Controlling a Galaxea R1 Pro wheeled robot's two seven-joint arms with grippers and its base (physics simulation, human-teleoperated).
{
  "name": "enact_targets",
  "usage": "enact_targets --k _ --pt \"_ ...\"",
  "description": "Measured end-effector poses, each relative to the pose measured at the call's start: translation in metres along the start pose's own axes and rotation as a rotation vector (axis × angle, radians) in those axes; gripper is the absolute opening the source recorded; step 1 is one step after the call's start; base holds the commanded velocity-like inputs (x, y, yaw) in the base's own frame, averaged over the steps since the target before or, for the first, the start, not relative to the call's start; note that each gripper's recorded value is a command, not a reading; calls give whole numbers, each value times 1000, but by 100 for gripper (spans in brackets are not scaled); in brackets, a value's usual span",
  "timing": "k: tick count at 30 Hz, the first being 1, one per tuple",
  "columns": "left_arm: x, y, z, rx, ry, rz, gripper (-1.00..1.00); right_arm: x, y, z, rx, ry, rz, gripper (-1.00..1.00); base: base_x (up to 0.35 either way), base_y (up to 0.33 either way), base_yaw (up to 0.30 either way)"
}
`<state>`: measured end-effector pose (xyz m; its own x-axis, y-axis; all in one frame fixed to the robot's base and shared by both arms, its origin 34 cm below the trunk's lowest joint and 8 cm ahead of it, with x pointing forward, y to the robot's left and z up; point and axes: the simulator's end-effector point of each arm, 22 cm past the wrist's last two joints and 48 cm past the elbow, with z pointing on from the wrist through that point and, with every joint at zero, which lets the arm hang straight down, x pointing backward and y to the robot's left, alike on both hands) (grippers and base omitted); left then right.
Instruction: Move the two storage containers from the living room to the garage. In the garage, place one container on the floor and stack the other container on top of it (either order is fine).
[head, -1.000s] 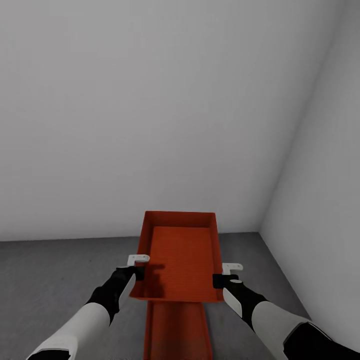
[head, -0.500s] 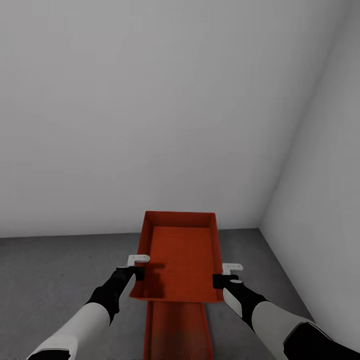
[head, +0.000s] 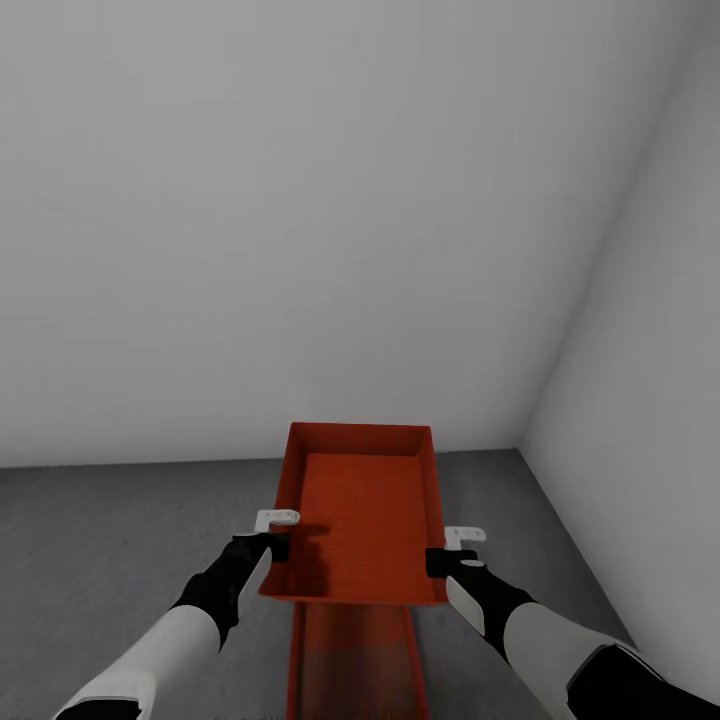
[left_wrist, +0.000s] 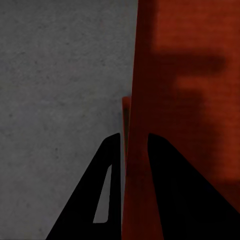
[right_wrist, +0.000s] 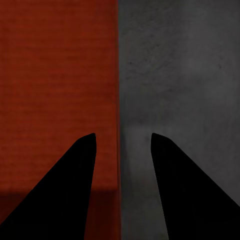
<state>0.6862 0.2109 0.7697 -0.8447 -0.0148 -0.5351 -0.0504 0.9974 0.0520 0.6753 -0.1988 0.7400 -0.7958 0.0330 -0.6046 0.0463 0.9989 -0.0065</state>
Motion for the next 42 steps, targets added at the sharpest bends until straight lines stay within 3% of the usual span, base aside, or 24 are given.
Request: enact_targets --k 11,42 --pt "8 -1 15 -1 13 1 -100 10 0 14 0 13 0 -100 0 0 0" --pt "33 -2 32 -2 63 3 -100 37 -1 28 2 63 -3 -100 0 0 0"
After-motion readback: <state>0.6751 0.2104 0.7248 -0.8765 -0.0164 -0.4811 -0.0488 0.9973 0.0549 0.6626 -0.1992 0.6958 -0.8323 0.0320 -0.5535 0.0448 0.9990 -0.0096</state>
